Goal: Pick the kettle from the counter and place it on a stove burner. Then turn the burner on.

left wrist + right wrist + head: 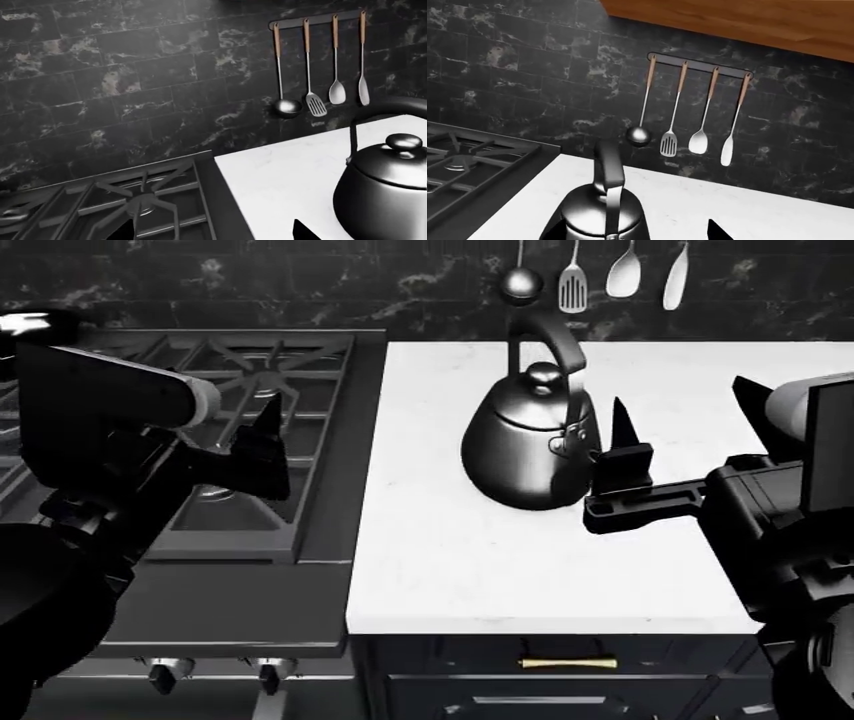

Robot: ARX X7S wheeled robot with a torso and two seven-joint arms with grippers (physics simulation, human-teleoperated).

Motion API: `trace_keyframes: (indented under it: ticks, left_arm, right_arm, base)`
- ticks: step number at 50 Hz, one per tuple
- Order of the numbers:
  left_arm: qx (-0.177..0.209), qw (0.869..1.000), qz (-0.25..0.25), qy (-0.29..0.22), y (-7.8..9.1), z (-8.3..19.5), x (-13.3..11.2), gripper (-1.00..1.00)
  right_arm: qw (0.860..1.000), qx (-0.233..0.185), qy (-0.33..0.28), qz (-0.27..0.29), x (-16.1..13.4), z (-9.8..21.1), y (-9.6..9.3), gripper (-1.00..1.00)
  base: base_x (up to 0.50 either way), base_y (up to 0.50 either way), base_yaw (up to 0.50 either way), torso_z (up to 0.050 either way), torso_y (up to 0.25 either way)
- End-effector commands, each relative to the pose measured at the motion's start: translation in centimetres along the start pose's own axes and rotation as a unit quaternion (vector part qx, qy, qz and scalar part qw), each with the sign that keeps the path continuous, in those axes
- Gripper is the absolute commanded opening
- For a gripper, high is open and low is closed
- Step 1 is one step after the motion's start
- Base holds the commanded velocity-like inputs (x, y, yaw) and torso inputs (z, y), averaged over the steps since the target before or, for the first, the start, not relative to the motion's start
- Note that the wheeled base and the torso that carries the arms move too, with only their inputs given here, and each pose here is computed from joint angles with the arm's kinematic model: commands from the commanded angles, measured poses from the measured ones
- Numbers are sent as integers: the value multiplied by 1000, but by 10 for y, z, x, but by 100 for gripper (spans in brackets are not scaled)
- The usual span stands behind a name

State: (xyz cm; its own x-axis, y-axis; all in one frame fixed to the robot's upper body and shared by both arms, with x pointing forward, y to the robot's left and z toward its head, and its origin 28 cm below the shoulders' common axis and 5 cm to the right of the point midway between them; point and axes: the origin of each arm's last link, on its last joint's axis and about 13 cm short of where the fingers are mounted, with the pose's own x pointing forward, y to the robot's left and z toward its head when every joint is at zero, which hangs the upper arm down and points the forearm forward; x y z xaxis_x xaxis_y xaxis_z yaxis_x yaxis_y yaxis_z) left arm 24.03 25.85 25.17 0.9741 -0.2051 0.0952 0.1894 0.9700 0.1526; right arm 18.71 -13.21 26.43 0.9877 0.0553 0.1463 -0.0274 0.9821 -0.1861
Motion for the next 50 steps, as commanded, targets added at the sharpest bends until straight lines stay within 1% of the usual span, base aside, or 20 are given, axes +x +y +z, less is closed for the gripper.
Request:
trace_keyframes:
  ticks: [1,20,27,32,39,41,50]
  left_arm:
    - [-1,1000,1,2,0,-1,0,100]
    - [2,1000,1,4,0,-1,-1,100]
    - [3,1000,1,3,-1,0,-1,100]
    - [1,1000,1,2,0,-1,-1,100]
    - [-2,1000,3,6,0,-3,-1,100]
    - [-3,1000,3,6,0,-3,-1,100]
    - [-2,1000,3,8,-1,-4,-1,100]
  right_arm:
    - [1000,-2,1,1,0,0,-1,100]
    - [1000,-3,3,5,-2,-2,0,100]
    - [1000,-5,2,5,-3,-1,0,100]
    - [1000,3,1,17,-4,1,0,100]
    - [998,-3,14,63,3,10,-4,100]
    - [997,-4,24,77,6,10,-6,100]
    - [994,2,52,95,28,10,-13,100]
  base:
    - [262,0,0,0,0]
    - [263,0,0,0,0]
    - [108,0,0,0,1]
    - [0,0,0,0,0]
    - [0,0,0,0,0]
    - [0,0,0,0,0]
    - [0,0,0,0,0]
